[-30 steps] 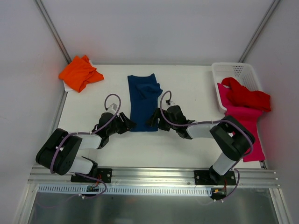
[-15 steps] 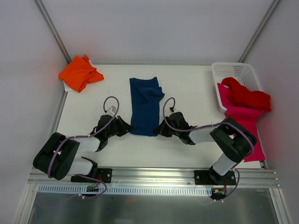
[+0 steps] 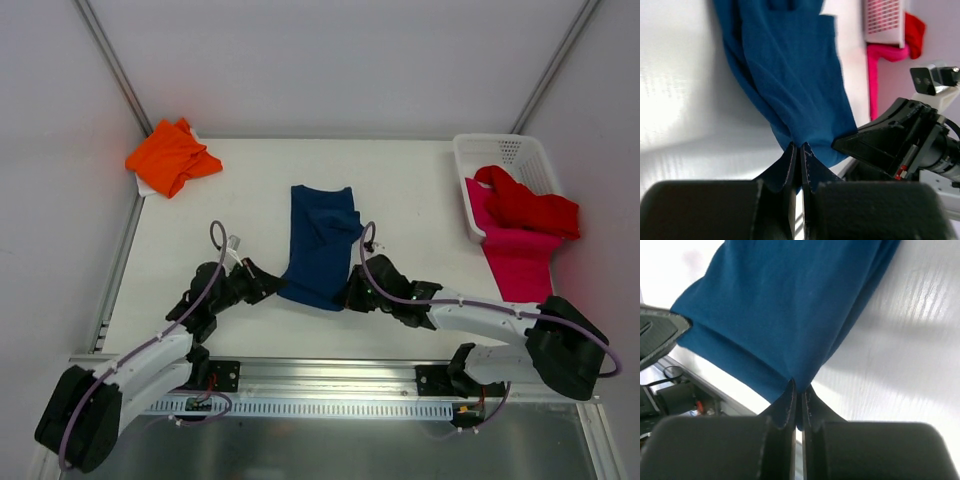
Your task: Fold and stack the t-shirts
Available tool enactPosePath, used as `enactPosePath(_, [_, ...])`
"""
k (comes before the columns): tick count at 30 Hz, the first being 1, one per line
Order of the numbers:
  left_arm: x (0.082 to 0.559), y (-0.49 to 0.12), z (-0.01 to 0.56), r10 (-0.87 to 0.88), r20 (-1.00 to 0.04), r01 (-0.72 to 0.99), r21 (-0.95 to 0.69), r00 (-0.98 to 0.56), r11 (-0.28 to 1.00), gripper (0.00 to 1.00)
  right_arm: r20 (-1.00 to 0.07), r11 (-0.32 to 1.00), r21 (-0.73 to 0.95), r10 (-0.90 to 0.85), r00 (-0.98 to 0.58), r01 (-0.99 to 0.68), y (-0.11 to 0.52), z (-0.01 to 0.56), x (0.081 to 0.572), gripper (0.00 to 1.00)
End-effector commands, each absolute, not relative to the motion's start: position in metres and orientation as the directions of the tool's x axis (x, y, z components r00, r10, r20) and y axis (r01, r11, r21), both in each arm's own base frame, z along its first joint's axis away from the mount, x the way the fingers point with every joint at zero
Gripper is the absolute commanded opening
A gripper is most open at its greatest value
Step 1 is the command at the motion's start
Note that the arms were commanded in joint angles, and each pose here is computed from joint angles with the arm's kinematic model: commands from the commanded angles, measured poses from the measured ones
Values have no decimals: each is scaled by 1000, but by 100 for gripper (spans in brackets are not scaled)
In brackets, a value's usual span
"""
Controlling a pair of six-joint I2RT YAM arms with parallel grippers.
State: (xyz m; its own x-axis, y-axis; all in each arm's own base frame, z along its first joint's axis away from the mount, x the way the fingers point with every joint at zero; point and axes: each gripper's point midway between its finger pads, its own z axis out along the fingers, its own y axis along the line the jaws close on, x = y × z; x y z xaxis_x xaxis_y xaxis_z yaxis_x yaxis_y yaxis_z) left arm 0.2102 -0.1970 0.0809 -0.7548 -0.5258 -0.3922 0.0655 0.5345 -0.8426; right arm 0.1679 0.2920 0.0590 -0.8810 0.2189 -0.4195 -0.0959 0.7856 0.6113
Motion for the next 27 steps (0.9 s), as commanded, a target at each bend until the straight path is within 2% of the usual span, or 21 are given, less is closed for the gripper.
enactPosePath(1, [210,-190,110,-572,-414,79,-851,-708,519,0,-462,863,503,232,-856,-38,264,73,169,1])
enactPosePath(7, [215,-188,157,-576,-466,132,-840,-671,526,0,-521,881,471,236,-820,-45,261,112,180,1])
enactPosePath(12, [242,-196,199,-554,-530,181,-807,-642,561,0,-560,901,432,226,-797,-48,264,145,203,1])
enactPosePath(20, [299,-214,235,-510,-603,212,-747,-613,630,0,-515,915,402,194,-835,-35,275,148,259,0])
enactPosePath(27, [345,-220,232,-494,-621,176,-713,-609,679,0,-455,910,411,157,-876,-50,293,141,309,0])
